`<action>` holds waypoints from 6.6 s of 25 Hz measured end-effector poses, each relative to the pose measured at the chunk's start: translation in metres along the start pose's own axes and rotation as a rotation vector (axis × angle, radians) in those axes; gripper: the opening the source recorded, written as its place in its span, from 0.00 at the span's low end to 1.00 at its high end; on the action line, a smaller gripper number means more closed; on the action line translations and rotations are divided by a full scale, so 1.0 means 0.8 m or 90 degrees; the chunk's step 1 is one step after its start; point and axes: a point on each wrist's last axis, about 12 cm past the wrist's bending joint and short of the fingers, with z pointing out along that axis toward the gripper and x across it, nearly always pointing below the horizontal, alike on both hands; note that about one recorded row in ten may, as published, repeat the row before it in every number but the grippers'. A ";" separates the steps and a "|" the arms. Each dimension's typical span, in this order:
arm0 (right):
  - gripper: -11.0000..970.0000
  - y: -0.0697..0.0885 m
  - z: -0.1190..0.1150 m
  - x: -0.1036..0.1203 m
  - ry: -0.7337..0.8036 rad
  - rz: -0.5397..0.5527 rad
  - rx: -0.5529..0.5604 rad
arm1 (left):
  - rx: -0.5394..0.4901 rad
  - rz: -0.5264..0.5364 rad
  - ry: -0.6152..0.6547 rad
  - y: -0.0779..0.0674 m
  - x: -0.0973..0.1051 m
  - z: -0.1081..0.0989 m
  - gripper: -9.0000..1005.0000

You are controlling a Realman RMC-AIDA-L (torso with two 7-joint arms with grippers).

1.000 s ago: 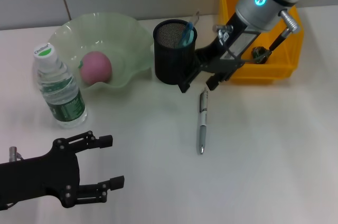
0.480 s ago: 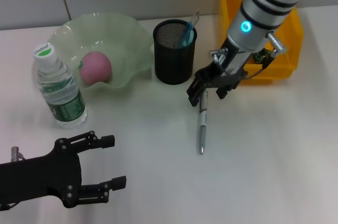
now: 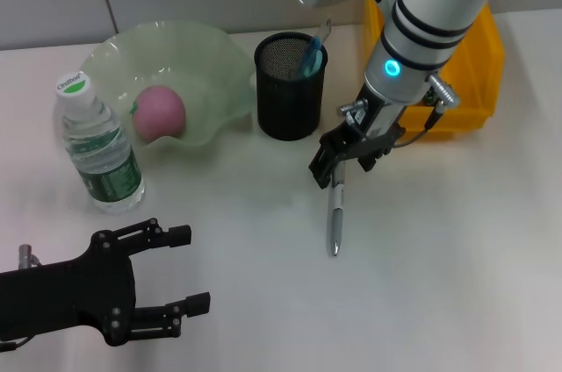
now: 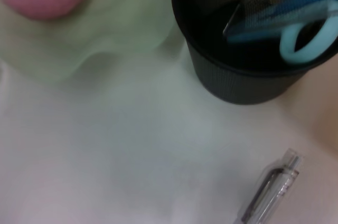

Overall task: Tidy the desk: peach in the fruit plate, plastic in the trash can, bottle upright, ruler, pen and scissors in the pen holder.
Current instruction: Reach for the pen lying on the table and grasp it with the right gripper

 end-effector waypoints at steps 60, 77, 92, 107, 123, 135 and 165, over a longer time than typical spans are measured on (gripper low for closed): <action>0.76 0.006 0.024 0.008 0.018 -0.084 0.037 | 0.007 -0.003 -0.005 0.003 -0.005 0.004 0.84; 0.76 0.007 0.029 0.009 0.017 -0.097 0.039 | 0.007 0.003 -0.004 0.005 -0.007 0.005 0.84; 0.74 0.005 0.032 0.012 0.024 -0.104 0.050 | 0.009 0.006 -0.007 0.008 -0.010 0.008 0.84; 0.67 0.006 0.031 0.011 0.024 -0.112 0.051 | 0.010 0.003 -0.009 0.008 -0.010 0.009 0.84; 0.57 0.014 0.025 0.004 0.015 -0.115 0.043 | 0.009 0.007 -0.008 0.009 -0.012 0.007 0.84; 0.55 0.011 0.034 0.009 0.017 -0.101 0.033 | 0.009 0.009 -0.007 0.010 -0.012 0.007 0.84; 0.50 0.008 0.036 0.012 0.030 -0.116 0.057 | 0.020 0.023 -0.011 0.017 -0.021 0.016 0.84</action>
